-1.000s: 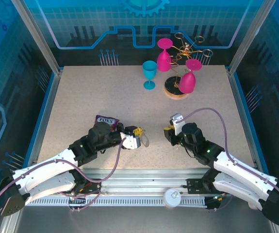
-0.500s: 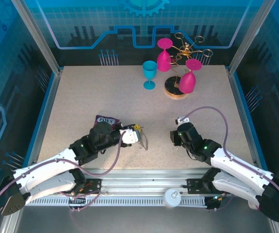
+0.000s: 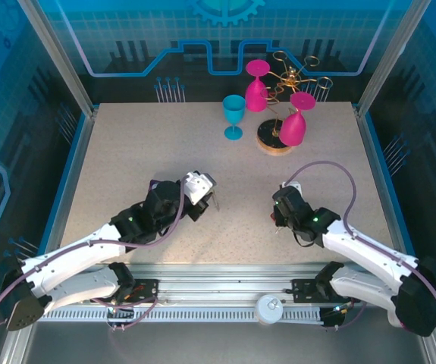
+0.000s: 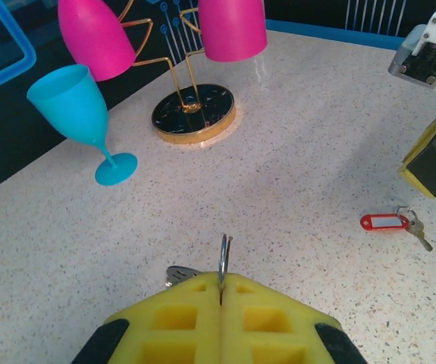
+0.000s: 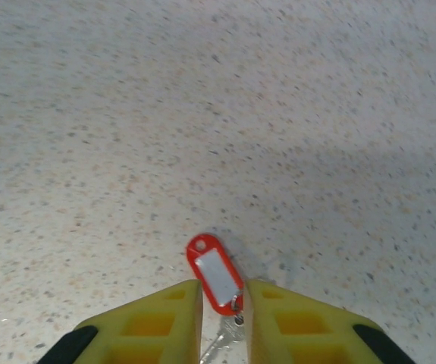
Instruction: Put the keys on the keyring
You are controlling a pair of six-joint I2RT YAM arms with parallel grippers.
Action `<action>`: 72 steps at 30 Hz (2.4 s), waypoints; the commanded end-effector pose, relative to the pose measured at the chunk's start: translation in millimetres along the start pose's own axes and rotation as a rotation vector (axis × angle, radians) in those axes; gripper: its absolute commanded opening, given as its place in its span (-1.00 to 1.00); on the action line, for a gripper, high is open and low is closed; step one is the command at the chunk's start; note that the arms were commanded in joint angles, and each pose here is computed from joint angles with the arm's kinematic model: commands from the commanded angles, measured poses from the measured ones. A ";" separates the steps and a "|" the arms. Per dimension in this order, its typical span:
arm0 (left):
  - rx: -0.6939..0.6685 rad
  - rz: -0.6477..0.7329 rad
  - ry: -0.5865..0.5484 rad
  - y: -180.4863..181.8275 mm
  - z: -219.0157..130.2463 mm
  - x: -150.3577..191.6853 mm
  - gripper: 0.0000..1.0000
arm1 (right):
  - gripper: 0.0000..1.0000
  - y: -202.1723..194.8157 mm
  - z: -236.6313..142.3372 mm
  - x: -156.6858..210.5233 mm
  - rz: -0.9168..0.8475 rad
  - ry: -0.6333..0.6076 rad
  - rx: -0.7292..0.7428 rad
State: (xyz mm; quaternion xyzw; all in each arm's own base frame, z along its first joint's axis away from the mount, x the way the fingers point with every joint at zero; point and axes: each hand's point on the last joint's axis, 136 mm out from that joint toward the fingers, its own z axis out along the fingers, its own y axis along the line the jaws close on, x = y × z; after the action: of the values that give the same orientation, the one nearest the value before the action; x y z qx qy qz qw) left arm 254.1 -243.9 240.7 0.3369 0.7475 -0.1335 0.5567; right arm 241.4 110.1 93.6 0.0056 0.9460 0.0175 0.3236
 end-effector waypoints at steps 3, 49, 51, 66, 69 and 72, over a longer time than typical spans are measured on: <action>-0.047 -0.089 -0.155 10.9 -15.7 -20.7 -1.00 | -0.63 -22.2 5.3 5.2 0.107 0.113 0.153; -0.047 -0.105 -0.101 8.6 -9.2 -3.1 -1.00 | -0.62 51.5 30.6 2.1 0.075 0.213 -0.144; -0.045 -0.107 -0.105 8.4 -9.3 -3.1 -1.00 | -0.24 14.3 33.6 11.1 0.137 0.236 0.051; 0.038 -0.034 0.014 -11.3 5.0 32.8 -1.00 | -0.08 9.4 69.0 42.9 0.262 0.401 0.134; 0.063 0.000 0.015 -17.1 8.9 38.9 -1.00 | -0.27 11.3 73.1 45.7 0.261 0.417 0.141; 0.101 0.040 0.019 -24.8 12.0 43.7 -1.00 | -0.55 19.3 71.7 38.5 0.226 0.398 0.119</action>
State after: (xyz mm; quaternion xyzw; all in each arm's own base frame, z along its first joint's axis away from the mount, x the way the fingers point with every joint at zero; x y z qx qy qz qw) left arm 244.4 -243.8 187.8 0.3505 0.7621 -0.1447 0.5248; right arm 255.9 127.1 16.3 0.1324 0.9821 -0.0009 0.1336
